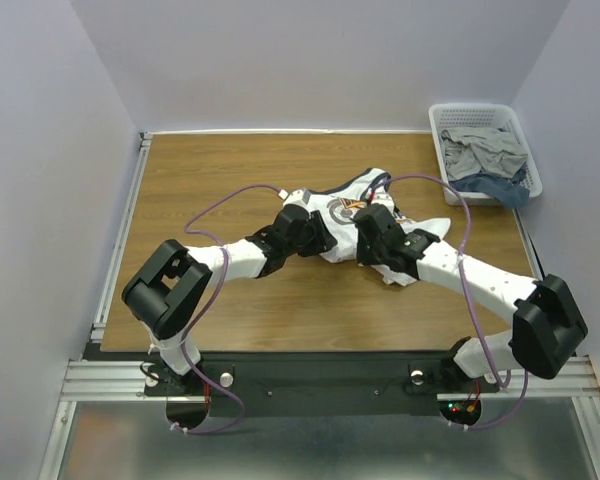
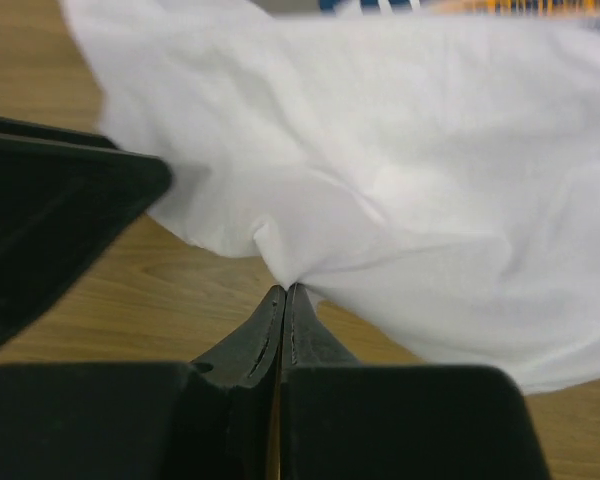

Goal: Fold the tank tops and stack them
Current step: Flatten the tank top out

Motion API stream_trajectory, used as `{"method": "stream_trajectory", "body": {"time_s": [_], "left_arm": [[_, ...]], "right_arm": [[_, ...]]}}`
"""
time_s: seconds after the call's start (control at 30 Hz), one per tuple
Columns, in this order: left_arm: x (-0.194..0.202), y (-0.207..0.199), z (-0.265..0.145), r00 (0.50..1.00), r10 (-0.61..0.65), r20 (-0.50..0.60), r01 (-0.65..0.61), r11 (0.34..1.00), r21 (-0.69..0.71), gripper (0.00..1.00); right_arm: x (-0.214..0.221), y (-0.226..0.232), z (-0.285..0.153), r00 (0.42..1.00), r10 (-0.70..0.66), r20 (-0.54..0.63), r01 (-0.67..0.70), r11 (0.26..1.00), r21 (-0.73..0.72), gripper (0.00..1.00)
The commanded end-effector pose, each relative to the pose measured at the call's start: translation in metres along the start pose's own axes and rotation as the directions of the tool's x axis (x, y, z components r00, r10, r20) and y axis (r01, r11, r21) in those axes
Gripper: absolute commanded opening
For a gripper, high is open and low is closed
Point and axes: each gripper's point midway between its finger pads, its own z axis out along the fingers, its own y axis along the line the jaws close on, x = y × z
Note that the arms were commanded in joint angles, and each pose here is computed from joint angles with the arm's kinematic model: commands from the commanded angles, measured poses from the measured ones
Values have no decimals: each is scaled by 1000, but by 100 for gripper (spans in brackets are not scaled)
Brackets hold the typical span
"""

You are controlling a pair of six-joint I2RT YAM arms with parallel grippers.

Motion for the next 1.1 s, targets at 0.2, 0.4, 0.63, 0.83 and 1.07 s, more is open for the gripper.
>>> {"method": "stream_trajectory", "body": {"time_s": [0.2, 0.4, 0.63, 0.83, 1.07], "left_arm": [[-78, -12, -24, 988, 26, 151, -28, 1000, 11, 27], [-108, -17, -48, 974, 30, 223, -32, 999, 6, 28], [-91, -26, -63, 981, 4, 192, -22, 996, 89, 48], [-39, -39, -72, 994, 7, 110, -24, 987, 161, 59], [-10, -43, -84, 991, -88, 101, 63, 971, 229, 75]], "right_arm": [[-115, 45, -68, 978, 13, 210, 26, 983, -181, 0], [-138, 22, -52, 982, 84, 170, -48, 977, -207, 0], [-123, 46, -53, 996, 53, 77, -21, 930, -367, 0], [-91, 74, -83, 1000, 10, 3, -6, 809, -588, 0], [-110, 60, -81, 993, 91, 70, -44, 864, -501, 1]]}}
